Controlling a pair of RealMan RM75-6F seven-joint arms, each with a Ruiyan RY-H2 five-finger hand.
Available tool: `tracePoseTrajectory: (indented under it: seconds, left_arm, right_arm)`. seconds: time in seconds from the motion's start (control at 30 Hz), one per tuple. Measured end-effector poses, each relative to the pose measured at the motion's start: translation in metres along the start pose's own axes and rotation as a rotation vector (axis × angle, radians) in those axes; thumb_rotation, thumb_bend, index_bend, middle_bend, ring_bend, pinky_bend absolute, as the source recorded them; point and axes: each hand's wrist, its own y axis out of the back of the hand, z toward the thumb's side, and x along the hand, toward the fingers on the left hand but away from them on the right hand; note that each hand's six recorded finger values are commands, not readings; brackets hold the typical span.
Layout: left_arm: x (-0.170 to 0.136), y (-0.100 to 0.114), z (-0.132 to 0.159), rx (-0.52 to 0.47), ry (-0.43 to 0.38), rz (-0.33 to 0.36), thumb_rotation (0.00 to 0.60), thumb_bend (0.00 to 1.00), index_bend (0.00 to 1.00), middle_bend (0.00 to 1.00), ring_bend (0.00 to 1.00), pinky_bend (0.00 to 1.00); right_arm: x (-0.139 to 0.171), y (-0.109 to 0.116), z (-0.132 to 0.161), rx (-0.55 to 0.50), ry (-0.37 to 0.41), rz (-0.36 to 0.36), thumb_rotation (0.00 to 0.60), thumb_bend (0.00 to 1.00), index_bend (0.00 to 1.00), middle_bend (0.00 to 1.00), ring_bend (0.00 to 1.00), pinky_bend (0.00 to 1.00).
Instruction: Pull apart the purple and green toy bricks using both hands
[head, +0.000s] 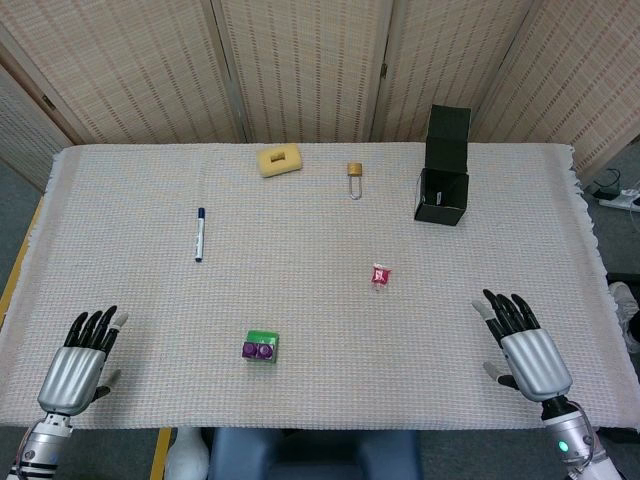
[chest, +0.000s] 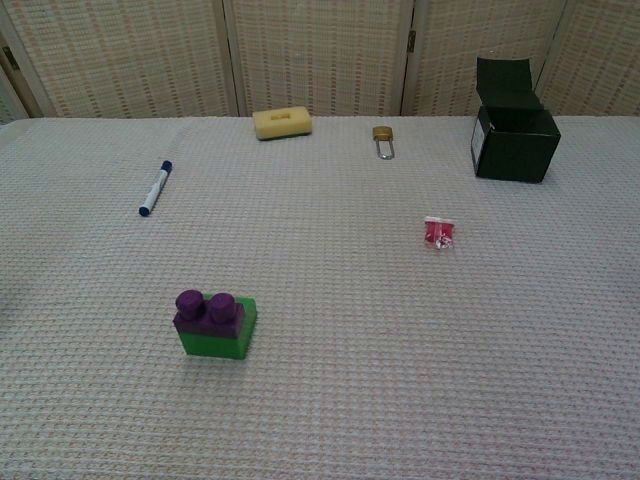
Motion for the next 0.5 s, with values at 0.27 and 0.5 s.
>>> tracePoseTrajectory:
  seconds: [0.27, 0.5]
  left_arm:
    - [0.001, 0.001, 0.007, -0.023, -0.038, 0.004, 0.600, 0.34, 0.01, 0.00, 0.00, 0.00]
    - [0.005, 0.004, 0.026, -0.173, -0.129, 0.040, 0.600, 0.34, 0.17, 0.02, 0.00, 0.01]
  right_arm:
    - [0.001, 0.001, -0.003, 0.000, -0.011, -0.007, 0.600, 0.27, 0.00, 0.00, 0.00, 0.00]
    - [0.005, 0.008, -0.005, -0.010, -0.019, -0.043, 0.600, 0.27, 0.00, 0.00, 0.00, 0.00]
